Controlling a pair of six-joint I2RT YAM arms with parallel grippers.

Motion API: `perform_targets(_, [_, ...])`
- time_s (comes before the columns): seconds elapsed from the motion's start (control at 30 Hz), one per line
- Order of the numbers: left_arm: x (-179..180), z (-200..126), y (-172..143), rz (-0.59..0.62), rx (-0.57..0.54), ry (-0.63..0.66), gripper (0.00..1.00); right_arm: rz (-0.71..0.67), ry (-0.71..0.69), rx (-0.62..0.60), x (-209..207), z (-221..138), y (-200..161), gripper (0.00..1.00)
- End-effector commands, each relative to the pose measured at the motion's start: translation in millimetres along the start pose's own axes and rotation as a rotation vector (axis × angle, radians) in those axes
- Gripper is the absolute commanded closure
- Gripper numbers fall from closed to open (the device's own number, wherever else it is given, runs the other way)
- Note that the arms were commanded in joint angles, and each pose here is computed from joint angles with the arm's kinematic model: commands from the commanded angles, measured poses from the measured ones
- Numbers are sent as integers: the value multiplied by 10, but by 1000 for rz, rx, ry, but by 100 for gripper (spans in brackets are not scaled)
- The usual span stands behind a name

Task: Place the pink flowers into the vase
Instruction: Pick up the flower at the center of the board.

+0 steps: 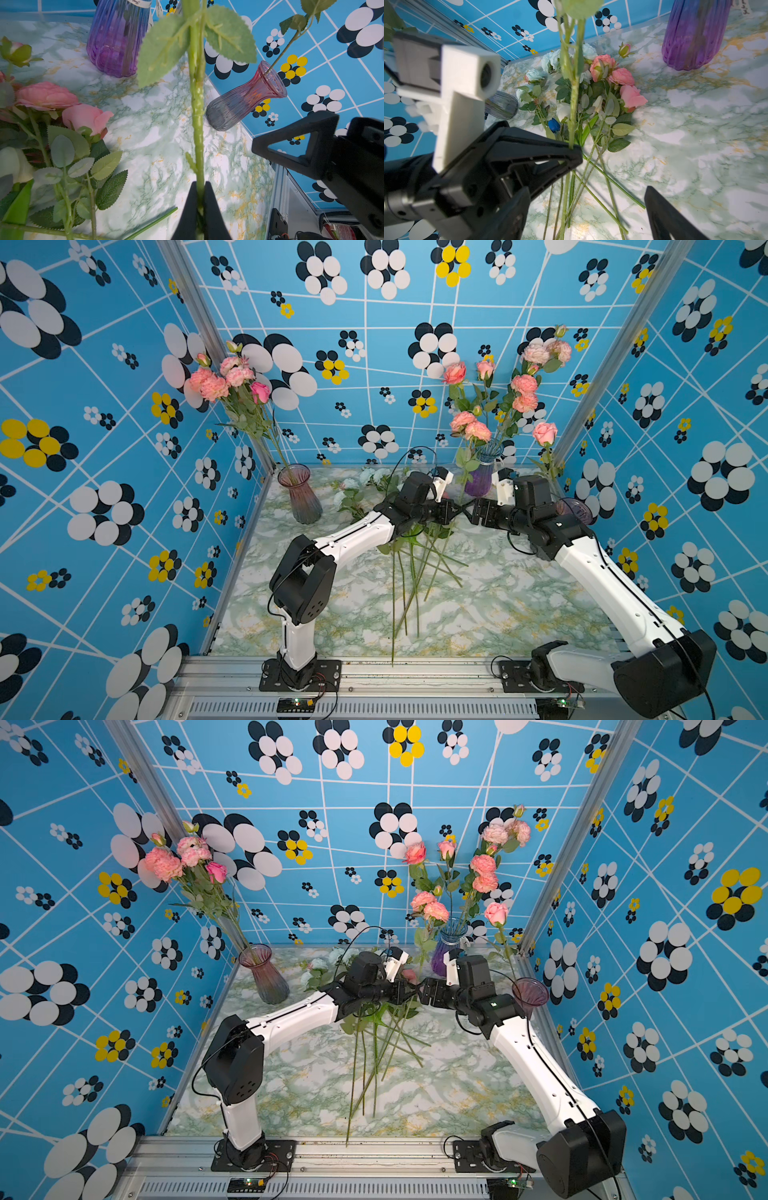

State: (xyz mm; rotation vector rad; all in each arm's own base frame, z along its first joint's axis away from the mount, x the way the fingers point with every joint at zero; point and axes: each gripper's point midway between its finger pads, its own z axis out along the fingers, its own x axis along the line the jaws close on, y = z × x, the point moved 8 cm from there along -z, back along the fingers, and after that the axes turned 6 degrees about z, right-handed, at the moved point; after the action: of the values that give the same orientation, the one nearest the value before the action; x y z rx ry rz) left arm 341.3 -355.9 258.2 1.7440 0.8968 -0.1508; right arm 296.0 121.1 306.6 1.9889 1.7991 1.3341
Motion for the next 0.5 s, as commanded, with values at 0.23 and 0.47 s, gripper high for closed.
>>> perform_targets(0.23, [-323,-195,89,33,-72,-65,100,18,-18,-60,111,157,280,35])
perform_targets(0.47, [-398,-252,123,38,-101,-79,100,9,-10,-48,208,279,362,69])
